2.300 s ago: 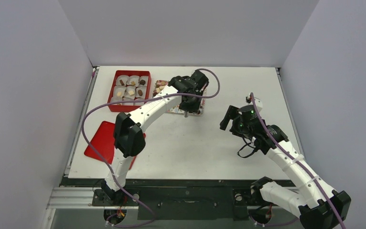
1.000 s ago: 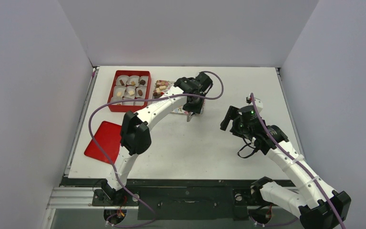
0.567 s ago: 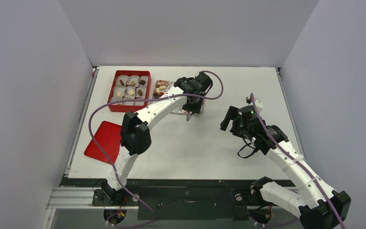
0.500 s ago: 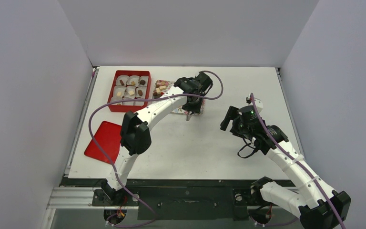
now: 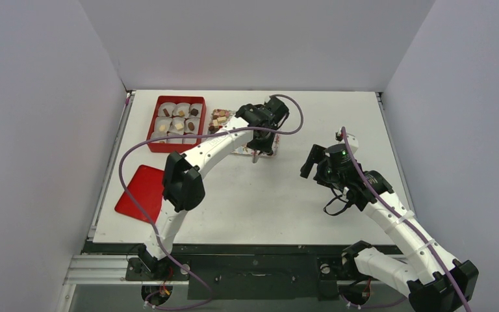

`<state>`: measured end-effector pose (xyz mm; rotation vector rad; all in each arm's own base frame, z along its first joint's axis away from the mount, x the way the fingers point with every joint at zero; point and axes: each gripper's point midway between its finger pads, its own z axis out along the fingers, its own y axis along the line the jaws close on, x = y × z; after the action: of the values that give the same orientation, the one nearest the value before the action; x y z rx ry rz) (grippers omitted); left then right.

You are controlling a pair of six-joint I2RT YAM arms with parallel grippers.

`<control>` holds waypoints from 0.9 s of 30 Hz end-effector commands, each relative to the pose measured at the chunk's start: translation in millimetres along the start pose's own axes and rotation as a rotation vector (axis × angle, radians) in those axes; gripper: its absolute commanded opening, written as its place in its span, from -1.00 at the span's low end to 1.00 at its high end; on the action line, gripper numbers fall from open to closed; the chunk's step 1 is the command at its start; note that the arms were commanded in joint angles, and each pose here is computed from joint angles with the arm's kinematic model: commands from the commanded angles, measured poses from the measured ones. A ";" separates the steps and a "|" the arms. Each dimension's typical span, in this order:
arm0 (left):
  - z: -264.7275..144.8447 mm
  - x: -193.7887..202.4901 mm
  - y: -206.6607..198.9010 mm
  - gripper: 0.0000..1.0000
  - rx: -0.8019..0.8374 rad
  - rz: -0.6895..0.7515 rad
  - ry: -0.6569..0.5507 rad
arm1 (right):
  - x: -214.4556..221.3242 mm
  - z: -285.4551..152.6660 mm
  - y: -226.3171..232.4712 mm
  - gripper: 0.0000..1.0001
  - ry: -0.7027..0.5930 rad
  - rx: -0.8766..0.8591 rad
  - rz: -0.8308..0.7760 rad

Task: Pack the chocolate
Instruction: Pick up the fake chocolate from the plate, then place the fake chocolate in the packing box.

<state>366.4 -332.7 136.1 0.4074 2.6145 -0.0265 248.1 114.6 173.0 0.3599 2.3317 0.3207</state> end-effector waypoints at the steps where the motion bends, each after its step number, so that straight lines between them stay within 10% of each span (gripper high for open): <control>1: -52.2 -35.7 11.0 -0.39 0.035 -0.035 -0.136 | -9.3 -0.1 -2.3 0.77 -0.039 0.015 0.012; 27: -118.9 -23.5 169.4 -0.40 -0.154 -0.290 -0.191 | -0.4 12.7 8.2 0.77 0.027 -0.018 -0.024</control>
<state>385.8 -201.1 249.4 0.0541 2.4692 -0.0118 250.2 118.5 161.6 0.3445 2.3776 0.3072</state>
